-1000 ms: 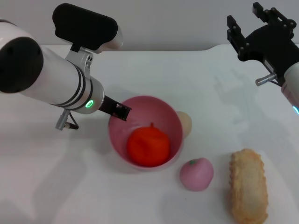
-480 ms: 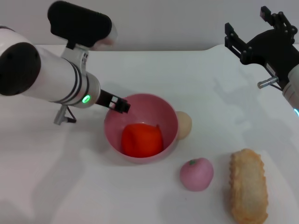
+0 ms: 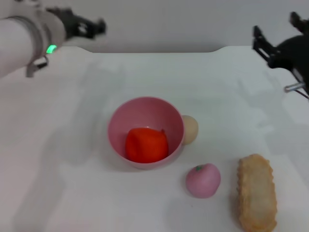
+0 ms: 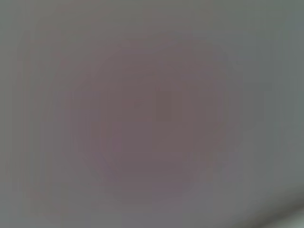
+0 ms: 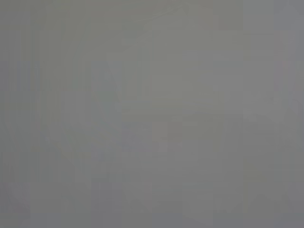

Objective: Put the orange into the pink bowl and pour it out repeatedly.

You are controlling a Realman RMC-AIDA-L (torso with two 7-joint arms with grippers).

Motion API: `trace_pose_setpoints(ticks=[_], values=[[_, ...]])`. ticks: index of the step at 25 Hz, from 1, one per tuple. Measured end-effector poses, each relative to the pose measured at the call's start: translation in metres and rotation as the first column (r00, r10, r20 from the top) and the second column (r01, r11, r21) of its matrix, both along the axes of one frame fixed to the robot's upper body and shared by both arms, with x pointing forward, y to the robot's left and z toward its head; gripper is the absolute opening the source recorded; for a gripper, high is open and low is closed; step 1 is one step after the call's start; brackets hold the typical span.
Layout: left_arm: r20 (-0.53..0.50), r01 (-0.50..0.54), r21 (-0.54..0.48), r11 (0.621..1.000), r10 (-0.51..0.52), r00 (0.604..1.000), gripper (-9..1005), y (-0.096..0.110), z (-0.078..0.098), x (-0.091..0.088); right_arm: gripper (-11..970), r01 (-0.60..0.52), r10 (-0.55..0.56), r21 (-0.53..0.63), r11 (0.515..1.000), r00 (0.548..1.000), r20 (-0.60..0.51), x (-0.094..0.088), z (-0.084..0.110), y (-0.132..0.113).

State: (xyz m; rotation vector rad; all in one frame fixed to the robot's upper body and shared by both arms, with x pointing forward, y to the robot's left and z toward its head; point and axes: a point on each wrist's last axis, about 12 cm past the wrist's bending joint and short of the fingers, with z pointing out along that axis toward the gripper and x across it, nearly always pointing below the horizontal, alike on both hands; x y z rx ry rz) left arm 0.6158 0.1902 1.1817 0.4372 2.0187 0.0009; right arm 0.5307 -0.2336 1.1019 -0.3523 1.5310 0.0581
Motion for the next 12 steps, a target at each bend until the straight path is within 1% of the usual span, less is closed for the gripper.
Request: trace_pose_setpoints(ticks=[1, 2, 3, 5, 7, 8, 9, 10, 12], values=[[0.131, -0.005, -0.054, 0.999, 0.012, 0.991, 729, 0.015, -0.005, -0.003, 827, 0.016, -0.016, 0.015, 1.000, 1.000, 0.011, -0.002, -0.004, -0.005], [0.200, -0.010, -0.091, 0.996, 0.028, 0.979, 763, 0.027, -0.013, -0.008, 827, 0.034, -0.035, 0.028, 0.999, 0.999, 0.016, -0.004, -0.009, -0.012], [0.232, -0.008, -0.107, 0.994, 0.033, 0.972, 797, 0.031, -0.015, -0.010, 827, 0.052, -0.053, 0.034, 0.998, 0.998, 0.020, -0.006, -0.015, -0.018], [0.339, -0.014, -0.174, 0.985, 0.073, 0.938, 797, 0.051, -0.034, -0.022, 827, 0.084, -0.085, 0.034, 0.996, 0.996, 0.023, -0.011, -0.025, -0.030], [0.382, -0.016, -0.219, 0.976, 0.101, 0.919, 797, 0.062, -0.049, -0.029, 827, 0.115, -0.117, 0.047, 0.992, 0.992, 0.046, -0.018, -0.034, -0.042], [0.389, -0.020, -0.238, 0.971, 0.114, 0.914, 797, 0.067, -0.057, -0.032, 827, 0.143, -0.148, 0.073, 0.987, 0.987, 0.069, -0.024, -0.040, -0.050], [0.390, -0.028, -0.258, 0.966, 0.130, 0.911, 797, 0.075, -0.072, -0.036, 827, 0.143, -0.148, 0.073, 0.987, 0.987, 0.069, -0.024, -0.040, -0.050], [0.390, -0.029, -0.261, 0.965, 0.133, 0.911, 797, 0.076, -0.077, -0.038, 827, 0.159, -0.166, 0.088, 0.983, 0.983, 0.079, -0.027, -0.043, -0.054], [0.389, -0.025, -0.256, 0.966, 0.127, 0.913, 797, 0.079, -0.093, -0.043, 827, 0.176, -0.185, 0.102, 0.979, 0.979, 0.086, -0.031, -0.046, -0.058]])
